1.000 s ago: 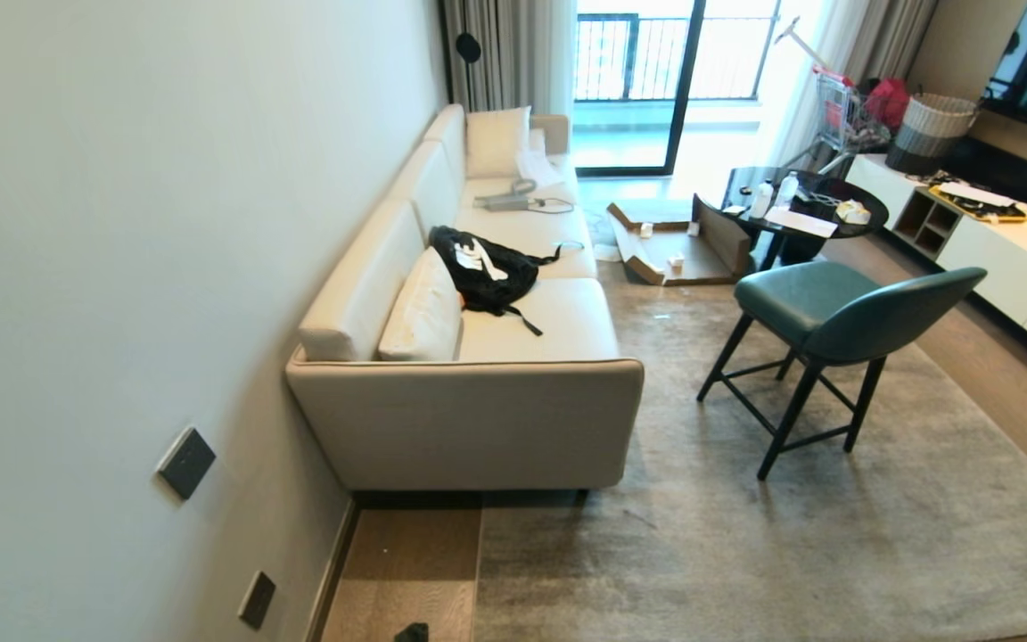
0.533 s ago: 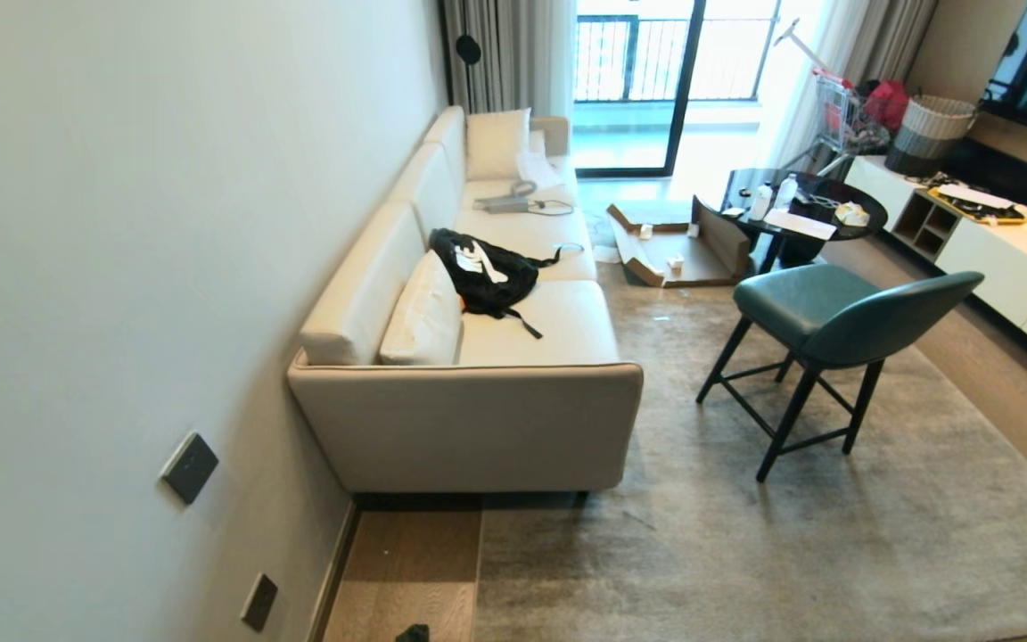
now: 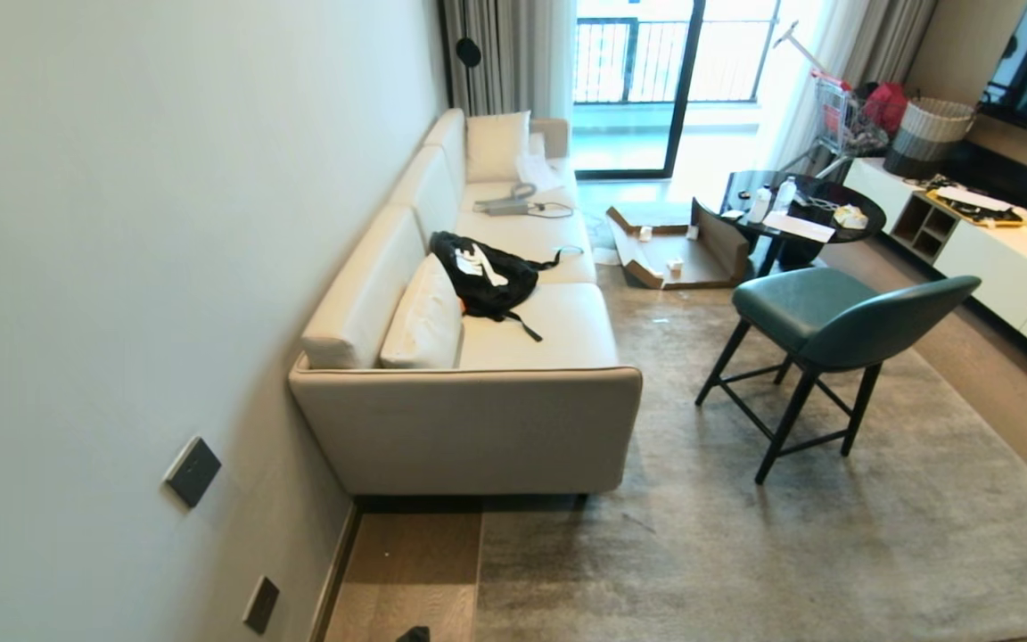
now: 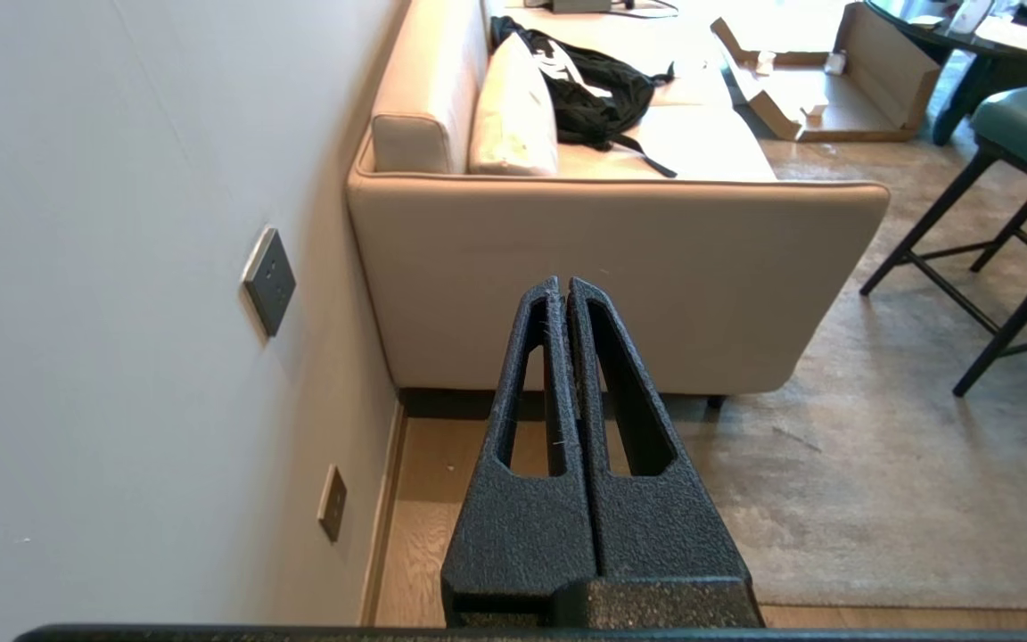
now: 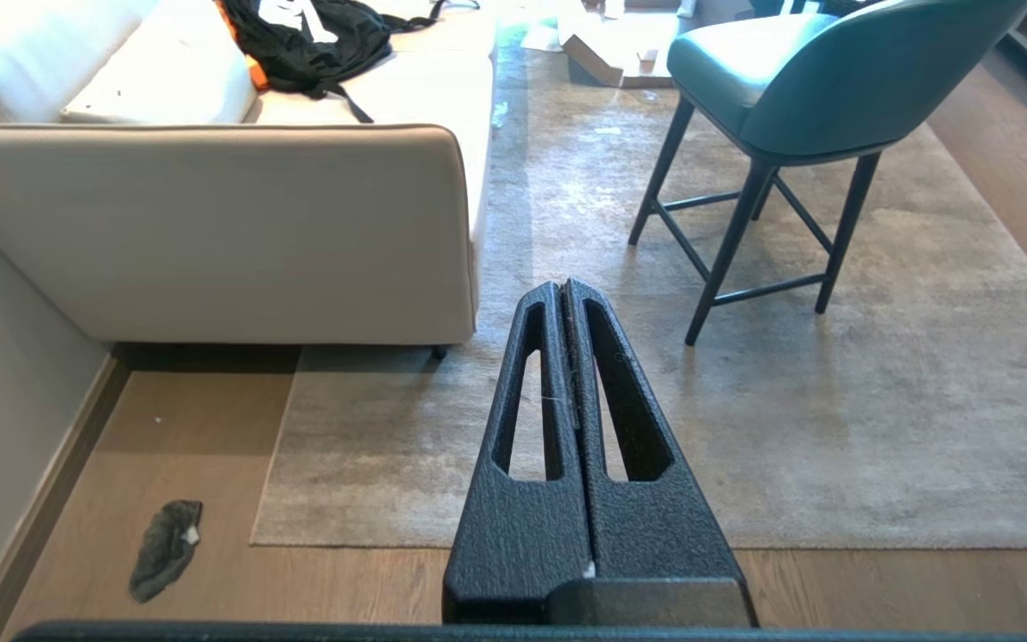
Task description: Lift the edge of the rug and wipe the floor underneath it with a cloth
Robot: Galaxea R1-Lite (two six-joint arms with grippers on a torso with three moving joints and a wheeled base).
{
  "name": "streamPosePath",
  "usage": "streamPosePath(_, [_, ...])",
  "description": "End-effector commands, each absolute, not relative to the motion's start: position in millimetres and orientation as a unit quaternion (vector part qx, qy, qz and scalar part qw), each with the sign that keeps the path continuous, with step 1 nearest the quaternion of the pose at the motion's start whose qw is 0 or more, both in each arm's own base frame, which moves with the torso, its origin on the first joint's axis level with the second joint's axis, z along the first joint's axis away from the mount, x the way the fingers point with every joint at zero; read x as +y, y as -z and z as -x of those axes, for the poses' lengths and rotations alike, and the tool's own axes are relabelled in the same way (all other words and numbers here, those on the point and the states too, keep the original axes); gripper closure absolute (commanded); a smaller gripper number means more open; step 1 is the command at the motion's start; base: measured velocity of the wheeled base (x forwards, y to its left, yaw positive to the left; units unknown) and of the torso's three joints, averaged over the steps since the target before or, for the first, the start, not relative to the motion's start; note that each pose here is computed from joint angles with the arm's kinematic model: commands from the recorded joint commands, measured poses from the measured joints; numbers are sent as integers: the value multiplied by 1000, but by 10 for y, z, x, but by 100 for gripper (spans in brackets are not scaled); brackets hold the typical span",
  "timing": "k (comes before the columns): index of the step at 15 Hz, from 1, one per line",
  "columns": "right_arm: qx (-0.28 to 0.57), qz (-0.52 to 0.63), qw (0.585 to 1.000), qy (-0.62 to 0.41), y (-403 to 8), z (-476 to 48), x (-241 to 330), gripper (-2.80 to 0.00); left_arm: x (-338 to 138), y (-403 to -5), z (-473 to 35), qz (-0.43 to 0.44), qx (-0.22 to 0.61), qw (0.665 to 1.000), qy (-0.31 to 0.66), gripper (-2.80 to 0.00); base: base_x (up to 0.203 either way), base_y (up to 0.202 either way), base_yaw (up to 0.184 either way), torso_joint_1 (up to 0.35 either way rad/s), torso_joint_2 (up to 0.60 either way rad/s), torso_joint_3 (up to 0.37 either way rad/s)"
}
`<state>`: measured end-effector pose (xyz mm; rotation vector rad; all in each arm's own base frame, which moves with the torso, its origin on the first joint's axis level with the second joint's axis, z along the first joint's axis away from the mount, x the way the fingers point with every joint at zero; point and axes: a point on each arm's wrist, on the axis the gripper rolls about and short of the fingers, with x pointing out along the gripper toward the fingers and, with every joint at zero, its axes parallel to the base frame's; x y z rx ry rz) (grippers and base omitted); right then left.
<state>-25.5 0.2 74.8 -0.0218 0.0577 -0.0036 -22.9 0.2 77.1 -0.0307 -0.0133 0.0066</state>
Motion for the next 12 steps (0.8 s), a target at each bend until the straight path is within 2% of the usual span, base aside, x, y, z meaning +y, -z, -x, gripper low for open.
streamPosePath(1, [30, 10, 1000, 2, -749, 254, 2, 0, 2, -772, 229, 15, -7, 1000, -4, 0, 0, 0, 0, 71, -125, -71])
streamPosePath(12, [30, 9, 1000, 2, -749, 255, 2, 0, 2, -771, 229, 15, -7, 1000, -4, 0, 0, 0, 0, 6, -11, -6])
